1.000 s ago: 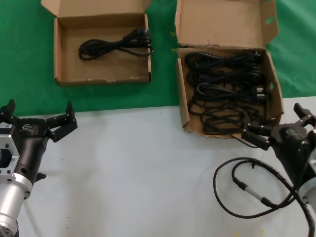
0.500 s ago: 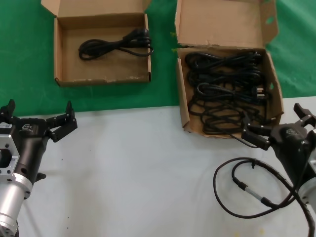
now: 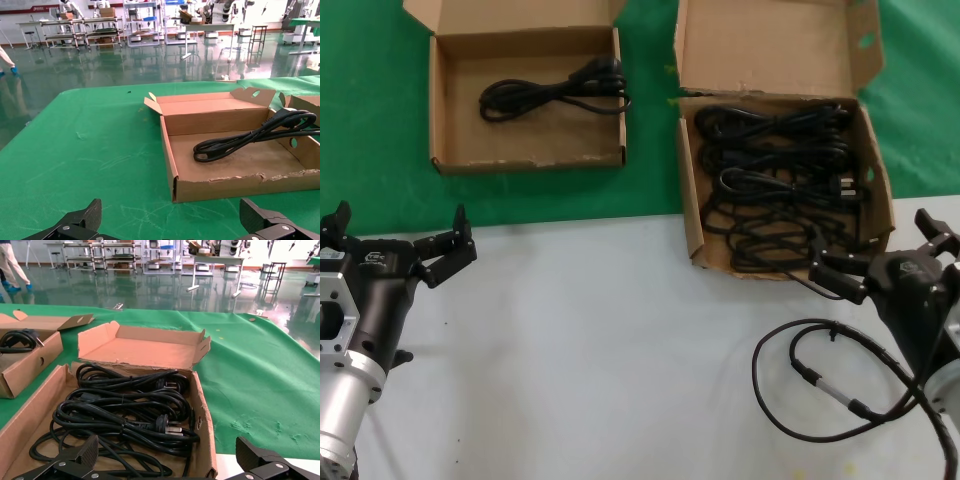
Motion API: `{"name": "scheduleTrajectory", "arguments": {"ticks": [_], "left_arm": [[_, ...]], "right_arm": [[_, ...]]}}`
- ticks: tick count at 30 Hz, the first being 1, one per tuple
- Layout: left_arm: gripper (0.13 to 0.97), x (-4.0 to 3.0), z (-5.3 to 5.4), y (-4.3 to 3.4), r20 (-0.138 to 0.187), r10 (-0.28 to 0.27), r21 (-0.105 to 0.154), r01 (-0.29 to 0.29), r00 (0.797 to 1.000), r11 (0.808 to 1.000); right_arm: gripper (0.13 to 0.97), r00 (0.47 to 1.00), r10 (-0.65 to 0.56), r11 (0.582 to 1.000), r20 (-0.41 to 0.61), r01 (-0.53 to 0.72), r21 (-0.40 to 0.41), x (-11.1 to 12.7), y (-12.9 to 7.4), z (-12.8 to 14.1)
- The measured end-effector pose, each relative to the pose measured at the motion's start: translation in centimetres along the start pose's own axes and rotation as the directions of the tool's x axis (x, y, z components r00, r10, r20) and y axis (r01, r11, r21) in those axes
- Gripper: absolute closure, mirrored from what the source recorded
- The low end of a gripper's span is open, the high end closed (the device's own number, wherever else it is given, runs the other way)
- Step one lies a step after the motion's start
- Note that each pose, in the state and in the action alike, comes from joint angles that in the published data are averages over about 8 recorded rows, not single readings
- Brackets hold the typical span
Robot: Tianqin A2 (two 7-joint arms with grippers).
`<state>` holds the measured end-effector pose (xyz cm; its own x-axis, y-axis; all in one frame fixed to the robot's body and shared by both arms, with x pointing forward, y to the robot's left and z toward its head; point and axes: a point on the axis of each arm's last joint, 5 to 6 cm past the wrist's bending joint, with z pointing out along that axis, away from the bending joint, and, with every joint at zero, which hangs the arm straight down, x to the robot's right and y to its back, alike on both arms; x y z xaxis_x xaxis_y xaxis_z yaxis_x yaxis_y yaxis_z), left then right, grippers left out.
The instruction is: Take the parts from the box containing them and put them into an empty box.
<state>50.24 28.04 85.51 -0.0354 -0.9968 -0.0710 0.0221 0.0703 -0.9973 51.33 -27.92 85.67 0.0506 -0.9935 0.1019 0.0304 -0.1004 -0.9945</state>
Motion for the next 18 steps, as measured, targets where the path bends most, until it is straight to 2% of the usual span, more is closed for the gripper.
{"name": "scheduleTrajectory", "arguments": {"ticks": [18], "left_arm": [[0.132, 0.00, 0.00, 0.00, 0.000, 0.000, 0.000, 0.000, 1.000, 1.000]], "right_arm": [[0.130, 1.000, 0.000, 1.000, 0.000, 0.000, 0.000, 0.00, 0.00, 0.00]]}}
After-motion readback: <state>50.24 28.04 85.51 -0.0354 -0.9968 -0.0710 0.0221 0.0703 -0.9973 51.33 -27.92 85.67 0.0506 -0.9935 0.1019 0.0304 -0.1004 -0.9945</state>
